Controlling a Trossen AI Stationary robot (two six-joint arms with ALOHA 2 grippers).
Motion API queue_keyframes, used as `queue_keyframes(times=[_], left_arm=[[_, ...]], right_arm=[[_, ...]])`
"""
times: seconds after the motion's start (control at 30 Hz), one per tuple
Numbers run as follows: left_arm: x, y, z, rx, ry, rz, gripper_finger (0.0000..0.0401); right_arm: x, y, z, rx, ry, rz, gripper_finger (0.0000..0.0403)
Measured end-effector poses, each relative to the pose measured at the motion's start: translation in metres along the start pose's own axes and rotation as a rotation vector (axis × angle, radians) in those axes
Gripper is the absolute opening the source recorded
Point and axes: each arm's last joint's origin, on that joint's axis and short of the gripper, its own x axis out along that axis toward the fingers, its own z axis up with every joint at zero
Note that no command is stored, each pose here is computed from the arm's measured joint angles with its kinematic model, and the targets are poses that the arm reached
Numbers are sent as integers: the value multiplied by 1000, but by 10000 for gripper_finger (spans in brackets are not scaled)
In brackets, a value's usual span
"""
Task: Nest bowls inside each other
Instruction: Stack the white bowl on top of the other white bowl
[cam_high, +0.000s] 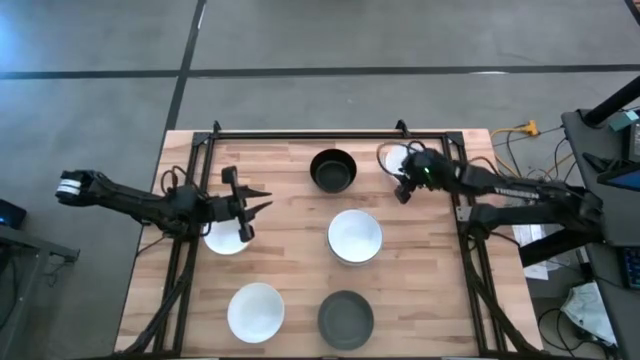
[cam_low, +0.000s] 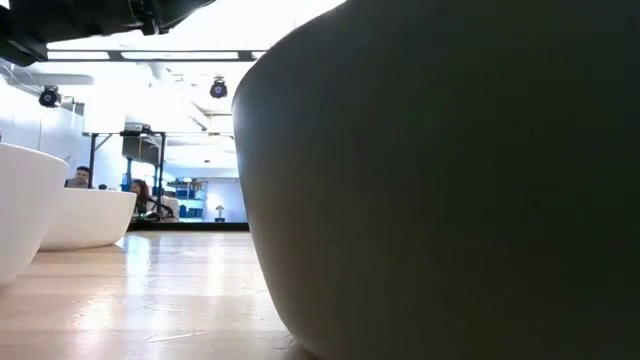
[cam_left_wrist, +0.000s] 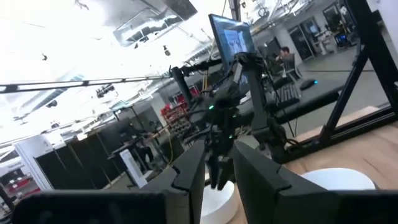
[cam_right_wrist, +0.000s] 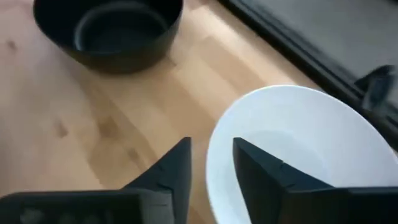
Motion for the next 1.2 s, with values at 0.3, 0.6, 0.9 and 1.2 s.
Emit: queue_keyframes(times=[0.3, 0.6, 0.9, 1.2], left_arm=[[3, -3, -3, 5, 21, -13, 70], [4, -5, -6, 7, 34, -22, 70], [5, -6, -7, 8, 40, -26, 70], [6, -6, -7, 8, 40, -26, 70]], right_arm=[[39, -14, 17, -42, 344, 46, 146], [80, -12, 7, -120, 518, 65, 104], [70, -12, 18, -160, 511, 71, 13], [4, 6, 41, -348, 304, 142, 10]])
